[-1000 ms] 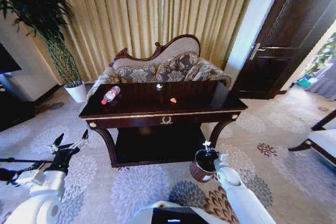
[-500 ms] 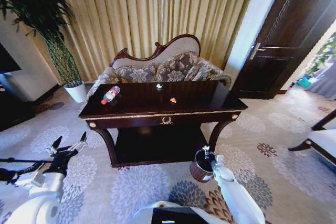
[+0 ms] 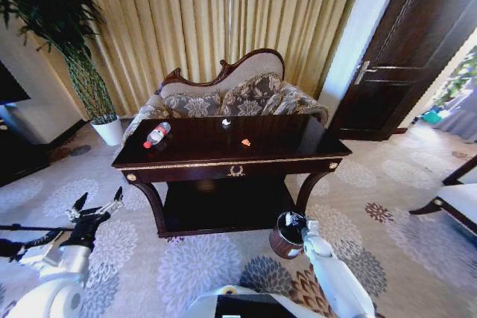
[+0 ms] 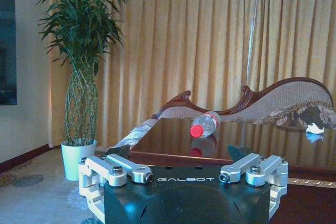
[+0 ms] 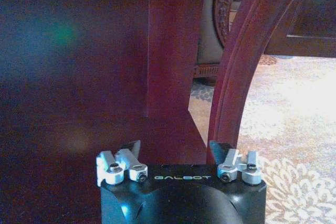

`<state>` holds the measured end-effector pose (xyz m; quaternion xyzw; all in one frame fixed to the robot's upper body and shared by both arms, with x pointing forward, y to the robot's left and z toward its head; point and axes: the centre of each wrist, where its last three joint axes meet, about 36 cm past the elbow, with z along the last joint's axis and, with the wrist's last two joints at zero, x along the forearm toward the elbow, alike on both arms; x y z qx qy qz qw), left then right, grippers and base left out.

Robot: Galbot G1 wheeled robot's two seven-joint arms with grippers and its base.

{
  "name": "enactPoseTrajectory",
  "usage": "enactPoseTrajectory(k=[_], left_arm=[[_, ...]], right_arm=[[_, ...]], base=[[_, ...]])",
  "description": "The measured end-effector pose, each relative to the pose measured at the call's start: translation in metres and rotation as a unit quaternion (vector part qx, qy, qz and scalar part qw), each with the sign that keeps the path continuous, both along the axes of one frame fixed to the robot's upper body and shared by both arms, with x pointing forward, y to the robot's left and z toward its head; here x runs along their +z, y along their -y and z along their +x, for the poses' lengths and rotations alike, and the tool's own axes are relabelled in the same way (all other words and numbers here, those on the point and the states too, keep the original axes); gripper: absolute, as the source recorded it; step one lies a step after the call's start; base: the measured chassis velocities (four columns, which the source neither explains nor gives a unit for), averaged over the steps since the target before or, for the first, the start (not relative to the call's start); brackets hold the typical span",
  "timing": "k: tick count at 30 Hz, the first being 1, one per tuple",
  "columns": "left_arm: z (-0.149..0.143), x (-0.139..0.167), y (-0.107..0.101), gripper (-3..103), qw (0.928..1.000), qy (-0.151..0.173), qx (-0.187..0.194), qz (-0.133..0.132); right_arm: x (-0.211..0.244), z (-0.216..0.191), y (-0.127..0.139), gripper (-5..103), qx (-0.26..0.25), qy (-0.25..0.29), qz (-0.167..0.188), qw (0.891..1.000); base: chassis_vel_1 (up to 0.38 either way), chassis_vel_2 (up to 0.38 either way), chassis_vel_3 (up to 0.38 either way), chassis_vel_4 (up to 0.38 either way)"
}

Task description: Move to the front of the table and place the trash on the table into the trash bin.

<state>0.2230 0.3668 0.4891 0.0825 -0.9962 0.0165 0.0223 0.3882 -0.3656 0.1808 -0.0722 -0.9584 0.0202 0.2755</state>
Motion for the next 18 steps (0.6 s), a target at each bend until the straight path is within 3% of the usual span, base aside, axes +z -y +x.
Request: enactPoseTrajectory(k=[7,18], left_arm=[[0.0001,-0.0002,0.0005,100,1.0,0.0,-0.001,-0.001],[0.0006,-0.0005,0.0007,100,1.0,0.0,-0.002,-0.001]], right_arm=[[0.0001,-0.0069,0.0039,99,-0.003,0.0,-0.001,1.0],[0.0043,-0.0096,0.0022,100,-0.006,0.007,0.009,1.0]], base=[[0.0,0.0,0.0,0.0],[0.0,0.0,0.0,0.0]])
